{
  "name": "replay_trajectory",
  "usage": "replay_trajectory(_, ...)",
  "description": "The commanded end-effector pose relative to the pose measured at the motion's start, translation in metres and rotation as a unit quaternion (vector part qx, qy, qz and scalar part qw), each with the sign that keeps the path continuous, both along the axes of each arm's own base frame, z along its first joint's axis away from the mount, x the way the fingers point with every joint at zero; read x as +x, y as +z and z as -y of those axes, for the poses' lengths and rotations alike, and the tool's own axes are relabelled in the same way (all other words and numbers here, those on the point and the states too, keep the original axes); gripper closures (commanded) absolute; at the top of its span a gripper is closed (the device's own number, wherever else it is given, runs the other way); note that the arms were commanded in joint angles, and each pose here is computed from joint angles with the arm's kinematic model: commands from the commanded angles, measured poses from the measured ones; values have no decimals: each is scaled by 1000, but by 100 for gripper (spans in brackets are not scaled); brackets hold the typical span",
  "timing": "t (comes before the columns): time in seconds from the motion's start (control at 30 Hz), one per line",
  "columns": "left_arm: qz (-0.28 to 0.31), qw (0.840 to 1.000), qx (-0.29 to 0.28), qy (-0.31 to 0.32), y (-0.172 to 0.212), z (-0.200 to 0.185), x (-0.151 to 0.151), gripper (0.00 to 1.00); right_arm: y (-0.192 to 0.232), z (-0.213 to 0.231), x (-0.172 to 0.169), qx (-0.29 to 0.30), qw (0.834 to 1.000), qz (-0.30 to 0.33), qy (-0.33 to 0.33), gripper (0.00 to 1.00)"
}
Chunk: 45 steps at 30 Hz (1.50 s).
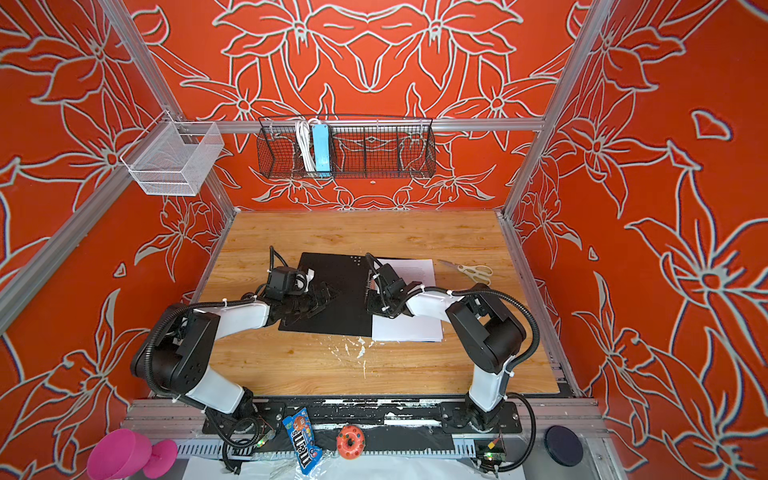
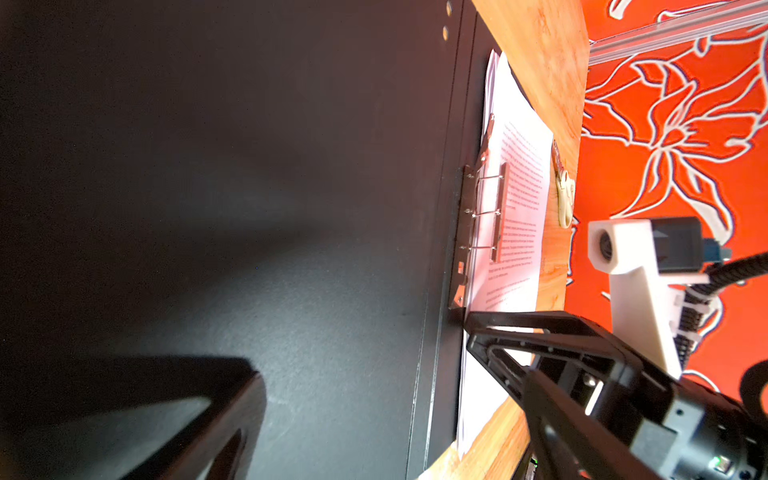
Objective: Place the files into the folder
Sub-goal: 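Release the clip lever and lift the right gripper away from the folder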
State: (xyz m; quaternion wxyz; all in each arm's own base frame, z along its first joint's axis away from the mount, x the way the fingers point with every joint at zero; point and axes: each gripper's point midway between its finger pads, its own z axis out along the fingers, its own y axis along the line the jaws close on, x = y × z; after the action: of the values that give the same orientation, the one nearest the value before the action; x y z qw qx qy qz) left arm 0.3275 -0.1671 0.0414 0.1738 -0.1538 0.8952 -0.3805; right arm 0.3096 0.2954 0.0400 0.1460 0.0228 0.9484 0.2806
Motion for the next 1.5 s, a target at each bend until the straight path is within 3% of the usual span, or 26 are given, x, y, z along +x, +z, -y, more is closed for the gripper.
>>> replay_trajectory(0.0,-211,971,110,38,-86,-45,-87,2,25,-17,5,36,998,19,37,68)
replay_trajectory(0.13,-205,972,109,37,-83,-44,-85,2,49,-23,9,56,996,41,52,61)
replay_trajectory(0.3,-203,973,107,35,-82,-44,-84,2,66,8,12,41,997,52,28,44)
replay_trajectory(0.43,-203,973,107,32,-82,-44,-85,2,64,80,18,-36,996,65,-43,24)
replay_trajectory(0.6,-205,973,106,30,-84,-43,-85,2,38,182,21,-77,982,26,-169,10)
replay_trajectory(0.67,-206,972,107,29,-84,-43,-86,2,28,204,18,-73,977,5,-200,8)
replay_trajectory(0.77,-206,972,109,28,-84,-44,-86,2,13,214,20,-24,973,-15,-228,6)
replay_trajectory(1.17,-209,972,105,25,-85,-41,-84,2,-13,195,23,35,975,-55,-213,9)
replay_trajectory(1.47,-213,972,98,25,-90,-39,-85,2,8,186,23,30,978,-31,-202,10)
